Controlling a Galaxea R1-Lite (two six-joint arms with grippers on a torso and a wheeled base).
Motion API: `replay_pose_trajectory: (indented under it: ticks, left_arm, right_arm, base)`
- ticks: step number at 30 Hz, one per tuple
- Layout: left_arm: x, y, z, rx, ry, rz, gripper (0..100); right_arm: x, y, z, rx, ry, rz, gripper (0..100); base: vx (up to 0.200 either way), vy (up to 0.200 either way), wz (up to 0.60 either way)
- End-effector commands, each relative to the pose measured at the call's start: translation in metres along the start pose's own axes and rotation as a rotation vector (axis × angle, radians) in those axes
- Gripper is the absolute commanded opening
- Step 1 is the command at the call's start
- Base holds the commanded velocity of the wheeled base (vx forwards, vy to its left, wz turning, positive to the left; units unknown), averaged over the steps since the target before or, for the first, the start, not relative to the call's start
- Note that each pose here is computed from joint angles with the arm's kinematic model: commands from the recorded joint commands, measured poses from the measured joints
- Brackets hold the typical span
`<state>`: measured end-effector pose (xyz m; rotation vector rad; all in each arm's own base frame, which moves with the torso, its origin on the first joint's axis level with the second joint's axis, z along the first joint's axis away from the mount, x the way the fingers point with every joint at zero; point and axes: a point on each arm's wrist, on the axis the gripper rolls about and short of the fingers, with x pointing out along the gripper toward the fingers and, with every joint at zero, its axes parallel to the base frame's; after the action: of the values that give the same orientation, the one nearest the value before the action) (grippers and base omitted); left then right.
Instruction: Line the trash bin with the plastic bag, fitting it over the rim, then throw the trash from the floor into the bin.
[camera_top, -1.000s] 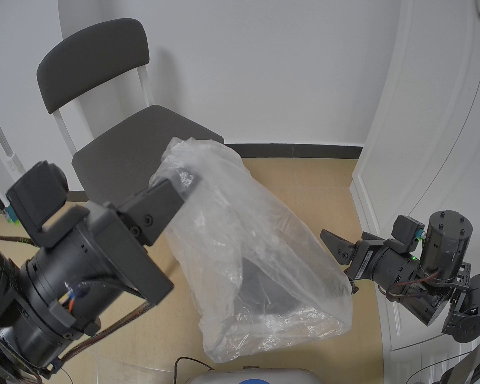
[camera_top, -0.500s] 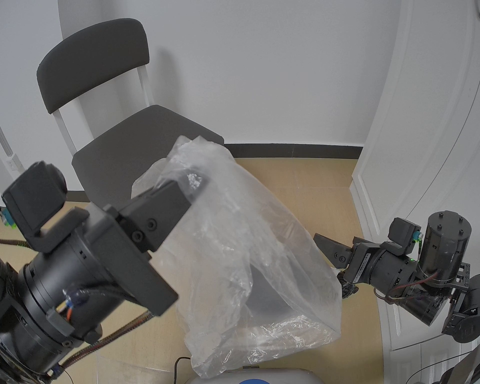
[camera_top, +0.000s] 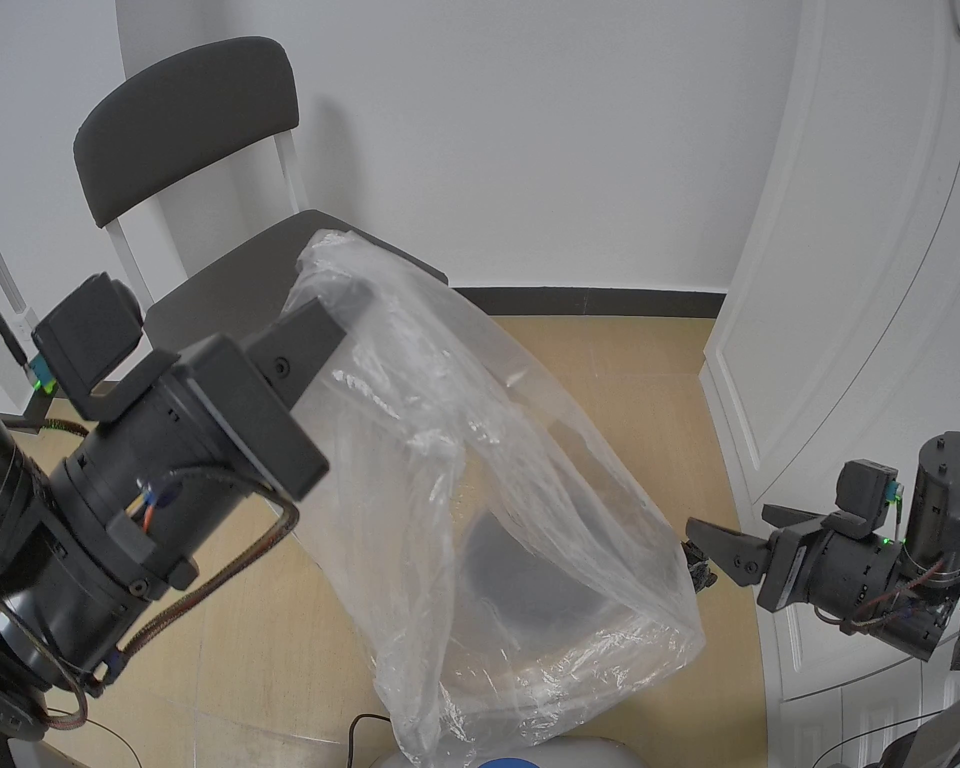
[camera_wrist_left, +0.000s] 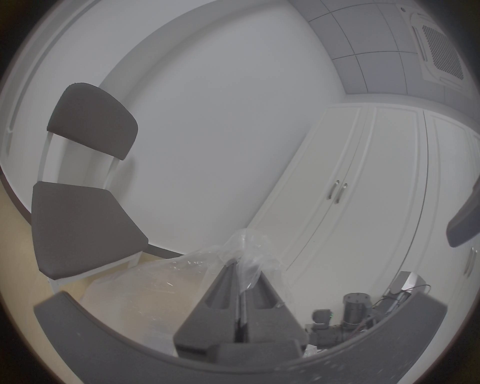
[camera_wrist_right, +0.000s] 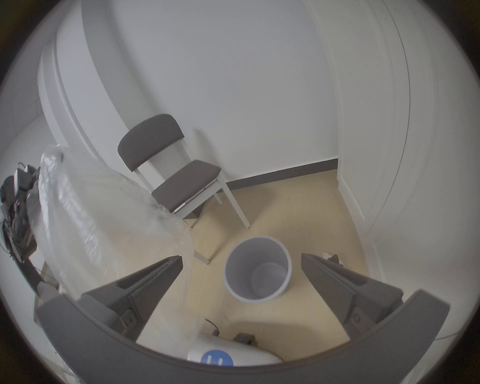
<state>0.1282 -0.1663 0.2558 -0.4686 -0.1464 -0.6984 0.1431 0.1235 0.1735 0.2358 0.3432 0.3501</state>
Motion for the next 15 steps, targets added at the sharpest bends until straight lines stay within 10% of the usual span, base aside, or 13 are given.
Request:
replay_pose_trajectory:
  ticks: [1, 15]
  left_arm:
    - [0.009, 0.012, 0.001, 0.02, -0.01, 0.053, 0]
    - [0.019, 0.015, 0.01, 0.011, -0.057, 0.077, 0]
  right_arm:
    - [-0.028, 0.003, 0.007, -0.012, -0.025, 0.066, 100]
    - [-0.022, 0.021, -0.037, -0.138, 0.247, 0.137, 100]
  base:
    - [0.0, 0.0, 0.0]
    - [0.0, 0.0, 0.0]
